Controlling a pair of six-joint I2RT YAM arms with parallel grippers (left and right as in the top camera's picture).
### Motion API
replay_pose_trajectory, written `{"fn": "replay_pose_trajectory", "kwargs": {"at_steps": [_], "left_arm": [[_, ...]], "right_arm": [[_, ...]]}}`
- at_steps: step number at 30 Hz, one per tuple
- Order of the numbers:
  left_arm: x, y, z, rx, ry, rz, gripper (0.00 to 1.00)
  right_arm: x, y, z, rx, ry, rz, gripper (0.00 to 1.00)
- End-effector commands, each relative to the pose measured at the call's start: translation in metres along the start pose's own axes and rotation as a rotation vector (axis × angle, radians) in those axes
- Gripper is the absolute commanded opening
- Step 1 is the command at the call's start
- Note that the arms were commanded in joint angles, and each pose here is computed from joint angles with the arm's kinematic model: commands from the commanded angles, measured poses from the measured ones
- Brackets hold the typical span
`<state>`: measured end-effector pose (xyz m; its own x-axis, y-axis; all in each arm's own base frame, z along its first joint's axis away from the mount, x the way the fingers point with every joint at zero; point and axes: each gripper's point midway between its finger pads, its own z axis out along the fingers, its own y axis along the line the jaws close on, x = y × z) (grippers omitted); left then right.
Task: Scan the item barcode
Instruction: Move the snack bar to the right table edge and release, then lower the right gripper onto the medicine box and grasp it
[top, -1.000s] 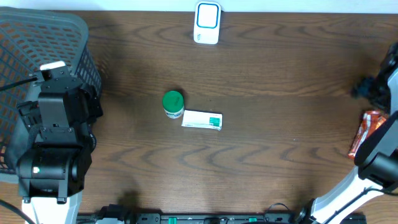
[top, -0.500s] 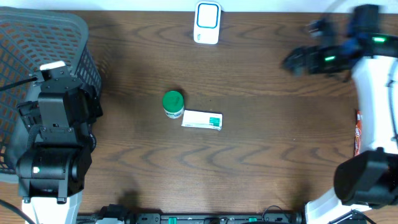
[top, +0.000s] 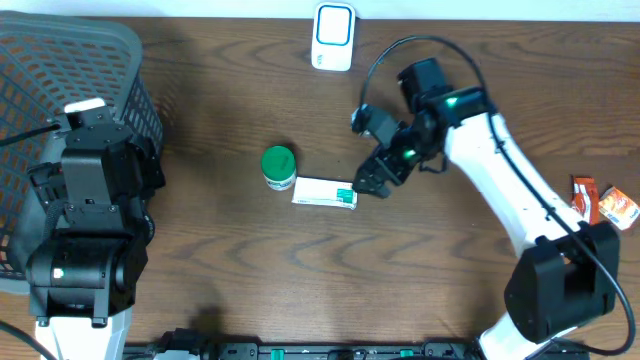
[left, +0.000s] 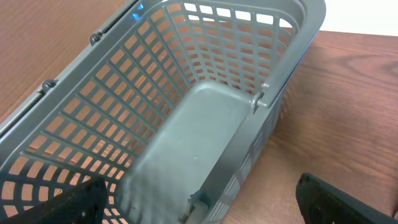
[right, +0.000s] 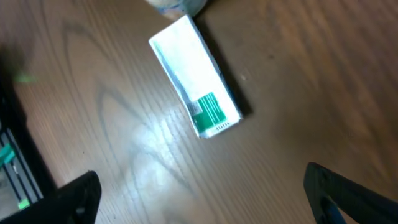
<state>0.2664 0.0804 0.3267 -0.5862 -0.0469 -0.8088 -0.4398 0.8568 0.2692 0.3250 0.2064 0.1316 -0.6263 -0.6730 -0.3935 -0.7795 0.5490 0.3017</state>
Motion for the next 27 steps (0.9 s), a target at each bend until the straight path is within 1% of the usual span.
{"fn": "replay_pose_trajectory", "kwargs": {"at_steps": [1,3,4,5,7,8,11,12,14,16,17,18,19,22,23,24,25,26,27], "left_arm": [[0.002,0.003,0.001,-0.013,0.002,-0.007,0.96],[0.002,0.003,0.001,-0.013,0.002,-0.008,0.96],[0.002,0.003,0.001,-0.013,0.002,-0.007,0.96],[0.002,0.003,0.001,-0.013,0.002,-0.008,0.96],[0.002,0.003,0.001,-0.013,0.002,-0.008,0.96],[0.002,0.003,0.001,-0.013,0.002,-0.008,0.96],[0.002,0.003,0.001,-0.013,0.002,-0.008,0.96],[0.002,0.003,0.001,-0.013,0.002,-0.007,0.96],[0.002,0.003,0.001,-0.013,0.002,-0.008,0.96],[0.002,0.003,0.001,-0.013,0.002,-0.007,0.96],[0.002,0.003,0.001,-0.013,0.002,-0.007,0.96],[0.002,0.003,0.001,-0.013,0.002,-0.008,0.96],[0.002,0.003,0.001,-0.013,0.002,-0.008,0.96],[0.002,0.003,0.001,-0.013,0.002,-0.008,0.96],[0.002,0.003,0.001,-0.013,0.002,-0.007,0.96],[0.002,0.003,0.001,-0.013,0.002,-0.008,0.96],[0.002,0.003,0.001,-0.013,0.002,-0.008,0.96],[0.002,0.003,0.001,-0.013,0.002,-0.008,0.96],[0.002,0.003,0.001,-0.013,0.002,-0.008,0.96]], "right_arm": [[-0.006,0.006,0.008,-0.028,-0.014,0.414,0.99],[-0.009,0.017,0.007,-0.098,-0.015,0.643,0.99],[-0.011,0.022,0.007,-0.131,-0.011,0.697,0.99],[-0.011,0.026,0.006,-0.153,-0.008,0.717,0.99],[-0.012,0.023,0.007,-0.136,-0.017,0.675,0.99],[-0.014,0.022,0.007,-0.132,-0.023,0.7,0.99],[-0.014,0.022,0.008,-0.135,-0.007,0.897,0.99],[-0.01,0.023,0.009,-0.125,0.016,1.001,0.96],[0.005,0.021,0.012,-0.054,0.07,1.206,0.95],[0.031,0.016,0.013,0.104,0.135,1.476,0.95],[0.043,0.015,0.013,0.188,0.152,1.603,0.96],[0.048,0.014,0.014,0.247,0.147,1.688,0.96],[0.05,0.013,0.015,0.276,0.135,1.717,0.96],[0.041,0.013,0.026,0.299,0.076,1.726,0.95],[0.034,0.011,0.03,0.293,0.044,1.698,0.92],[0.024,0.008,0.034,0.289,-0.002,1.634,0.88],[0.009,0.002,0.037,0.28,-0.064,1.498,0.84],[-0.007,-0.001,0.04,0.267,-0.113,1.331,0.84],[-0.023,0.001,0.042,0.248,-0.142,1.115,0.87]]}}
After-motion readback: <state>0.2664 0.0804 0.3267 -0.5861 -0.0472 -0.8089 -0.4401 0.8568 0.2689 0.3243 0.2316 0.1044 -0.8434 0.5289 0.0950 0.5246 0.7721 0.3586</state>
